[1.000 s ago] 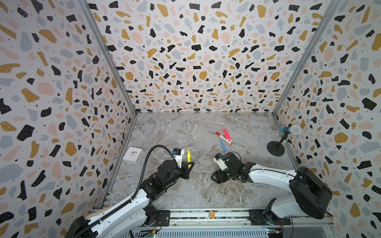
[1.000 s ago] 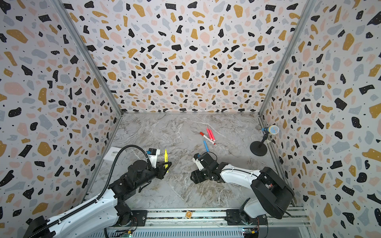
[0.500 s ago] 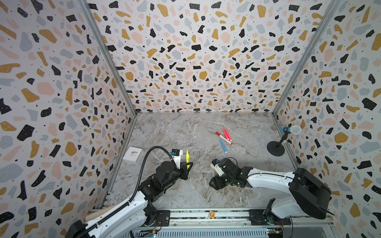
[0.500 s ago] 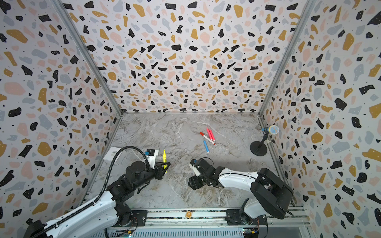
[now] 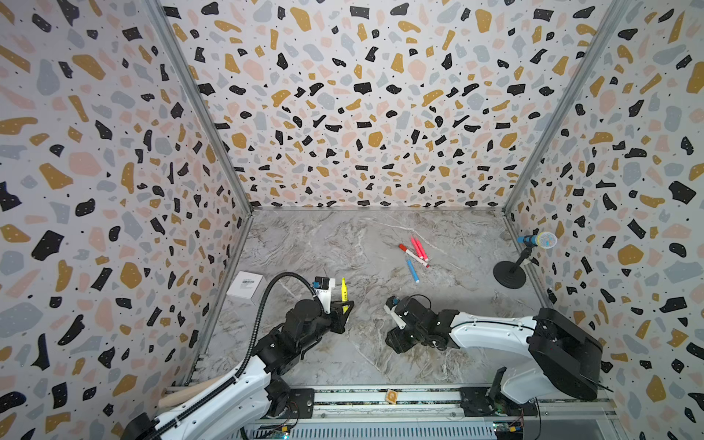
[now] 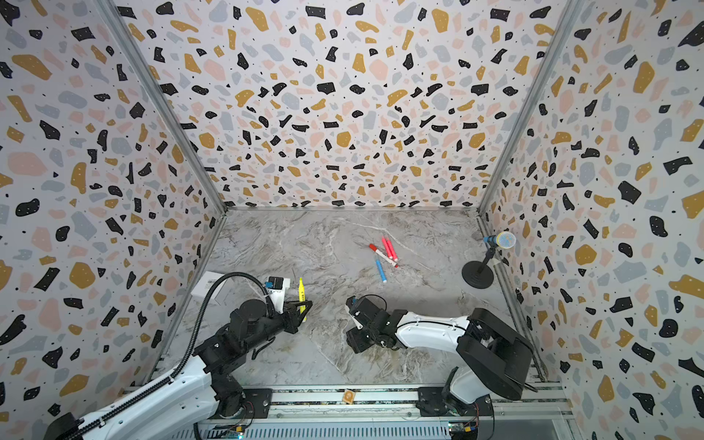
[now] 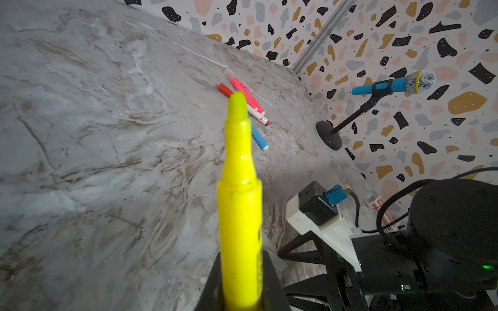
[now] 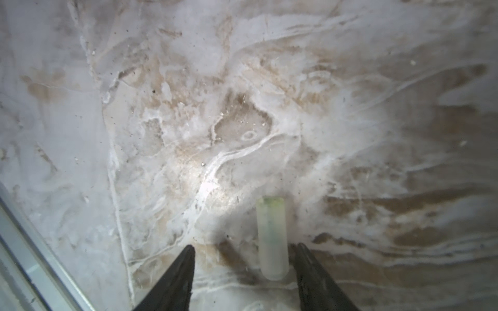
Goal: Insert pens into pen caps
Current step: Move the pen cap to the center of the table.
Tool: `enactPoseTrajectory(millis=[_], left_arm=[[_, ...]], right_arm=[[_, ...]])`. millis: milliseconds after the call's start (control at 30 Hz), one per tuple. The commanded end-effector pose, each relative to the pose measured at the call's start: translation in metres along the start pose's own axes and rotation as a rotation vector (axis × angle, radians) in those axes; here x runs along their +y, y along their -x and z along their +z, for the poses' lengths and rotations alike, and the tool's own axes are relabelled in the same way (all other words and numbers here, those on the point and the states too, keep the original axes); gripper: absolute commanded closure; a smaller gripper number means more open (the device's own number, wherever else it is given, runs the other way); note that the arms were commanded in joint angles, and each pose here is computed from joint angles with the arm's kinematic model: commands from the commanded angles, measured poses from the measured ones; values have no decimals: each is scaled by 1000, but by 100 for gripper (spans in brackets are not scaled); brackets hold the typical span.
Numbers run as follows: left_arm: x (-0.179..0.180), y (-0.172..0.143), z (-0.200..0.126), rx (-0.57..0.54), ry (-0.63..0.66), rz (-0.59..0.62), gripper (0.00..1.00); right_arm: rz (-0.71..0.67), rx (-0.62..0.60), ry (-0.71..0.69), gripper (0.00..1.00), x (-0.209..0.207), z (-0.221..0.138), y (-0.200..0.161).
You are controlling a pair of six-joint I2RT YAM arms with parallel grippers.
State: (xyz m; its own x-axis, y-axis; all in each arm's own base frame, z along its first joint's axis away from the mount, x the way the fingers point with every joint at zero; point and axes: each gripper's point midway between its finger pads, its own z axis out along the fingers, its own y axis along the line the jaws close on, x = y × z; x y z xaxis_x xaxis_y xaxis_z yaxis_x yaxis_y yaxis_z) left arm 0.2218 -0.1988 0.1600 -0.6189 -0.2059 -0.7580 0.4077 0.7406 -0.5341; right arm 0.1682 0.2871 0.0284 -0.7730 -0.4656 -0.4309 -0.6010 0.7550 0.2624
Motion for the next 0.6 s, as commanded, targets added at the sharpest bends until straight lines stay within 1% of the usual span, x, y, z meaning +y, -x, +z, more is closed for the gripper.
enactPoseTrajectory(millis=[0, 300, 567], left_arm=[[2, 4, -2, -28, 3, 2, 100], [3, 6, -3, -36, 3, -1, 100], [0, 9, -4, -45, -5, -1, 100]], right_arm=[[-20, 68, -143, 42, -25, 1, -14], [-65, 90, -315, 46, -52, -1, -12], [-100, 109, -365, 46, -61, -6, -12]])
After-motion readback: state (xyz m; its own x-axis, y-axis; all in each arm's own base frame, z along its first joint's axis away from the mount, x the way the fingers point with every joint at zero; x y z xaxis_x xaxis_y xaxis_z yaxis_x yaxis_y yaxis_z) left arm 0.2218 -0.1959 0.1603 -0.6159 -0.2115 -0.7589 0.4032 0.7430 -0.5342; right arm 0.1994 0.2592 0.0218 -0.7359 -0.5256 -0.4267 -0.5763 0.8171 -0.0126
